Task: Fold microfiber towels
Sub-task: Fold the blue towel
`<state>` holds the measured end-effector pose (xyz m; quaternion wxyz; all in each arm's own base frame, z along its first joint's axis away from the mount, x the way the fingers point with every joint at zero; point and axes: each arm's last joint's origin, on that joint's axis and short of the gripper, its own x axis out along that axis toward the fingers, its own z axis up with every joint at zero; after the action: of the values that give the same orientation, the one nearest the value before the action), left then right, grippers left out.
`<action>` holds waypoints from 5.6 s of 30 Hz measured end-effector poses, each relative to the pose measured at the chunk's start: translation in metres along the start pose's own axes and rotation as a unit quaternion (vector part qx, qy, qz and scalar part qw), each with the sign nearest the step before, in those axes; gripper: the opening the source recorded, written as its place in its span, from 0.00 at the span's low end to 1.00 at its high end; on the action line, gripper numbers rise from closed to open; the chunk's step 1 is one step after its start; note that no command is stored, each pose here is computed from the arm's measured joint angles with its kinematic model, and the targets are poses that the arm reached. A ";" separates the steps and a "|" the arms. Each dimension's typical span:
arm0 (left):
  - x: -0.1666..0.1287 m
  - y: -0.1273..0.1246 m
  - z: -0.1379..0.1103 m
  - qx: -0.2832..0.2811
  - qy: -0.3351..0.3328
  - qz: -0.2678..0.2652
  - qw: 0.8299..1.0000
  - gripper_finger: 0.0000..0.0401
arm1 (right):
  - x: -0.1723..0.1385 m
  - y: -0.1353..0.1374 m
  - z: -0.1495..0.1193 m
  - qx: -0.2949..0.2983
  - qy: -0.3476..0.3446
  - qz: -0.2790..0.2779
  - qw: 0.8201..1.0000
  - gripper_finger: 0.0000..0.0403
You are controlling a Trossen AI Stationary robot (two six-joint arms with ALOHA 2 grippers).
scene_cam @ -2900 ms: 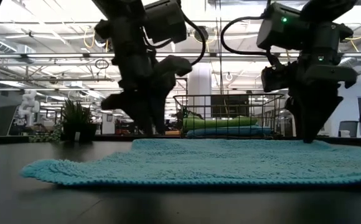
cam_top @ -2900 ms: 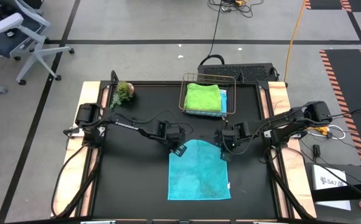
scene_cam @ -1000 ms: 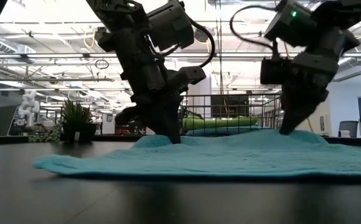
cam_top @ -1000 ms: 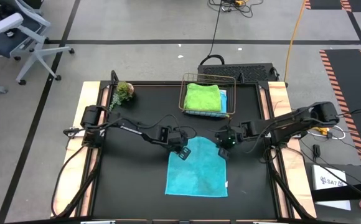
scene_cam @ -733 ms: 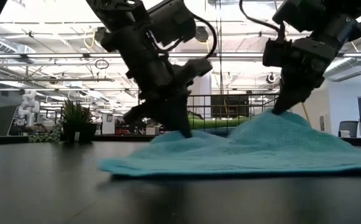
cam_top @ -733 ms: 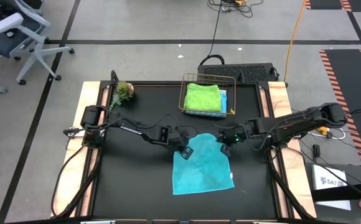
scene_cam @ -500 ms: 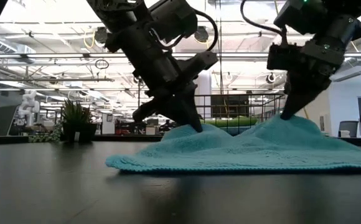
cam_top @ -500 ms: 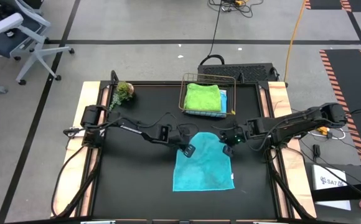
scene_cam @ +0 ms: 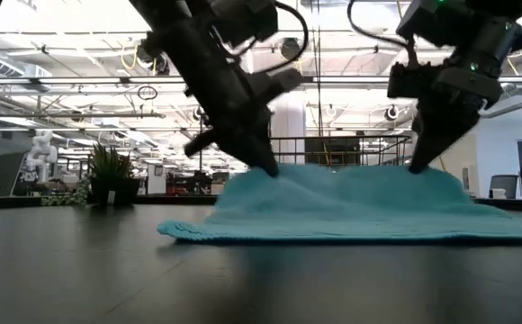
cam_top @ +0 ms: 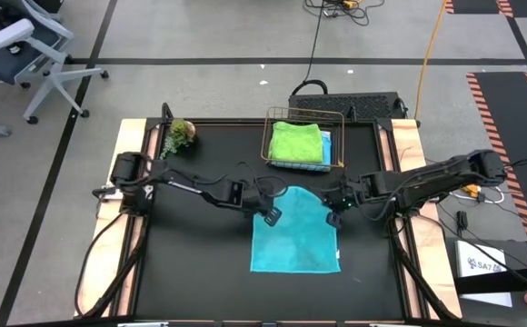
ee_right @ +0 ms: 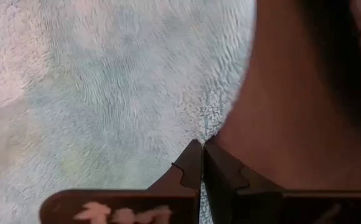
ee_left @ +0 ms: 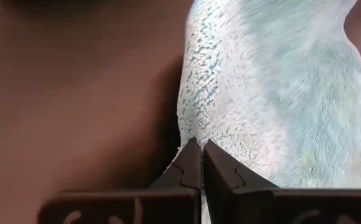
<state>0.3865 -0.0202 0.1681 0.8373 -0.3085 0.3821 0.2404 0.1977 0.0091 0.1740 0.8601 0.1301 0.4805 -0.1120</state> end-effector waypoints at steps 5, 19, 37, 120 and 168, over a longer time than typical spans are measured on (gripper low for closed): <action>-0.028 0.003 0.007 0.020 -0.019 0.029 0.999 0.00 | -0.015 0.010 0.016 -0.030 -0.025 -0.018 0.999 0.00; -0.047 -0.018 -0.018 0.120 -0.048 0.055 0.990 0.00 | -0.019 0.049 0.007 -0.051 -0.011 -0.020 0.998 0.00; -0.053 -0.047 -0.078 0.123 0.011 0.018 0.992 0.01 | -0.005 0.119 -0.006 -0.056 0.021 0.024 0.998 0.00; -0.048 -0.044 -0.107 0.115 0.031 0.078 0.990 0.04 | 0.021 0.131 -0.027 -0.043 0.017 0.235 0.971 0.00; -0.048 -0.044 -0.106 0.115 0.019 0.083 0.990 0.04 | 0.038 0.114 -0.041 -0.006 -0.075 0.091 0.993 0.00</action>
<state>0.3340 -0.1330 0.1658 0.8367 -0.1821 0.4477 0.2577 0.2206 0.1272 0.1337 0.9010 0.1594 0.4016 -0.0394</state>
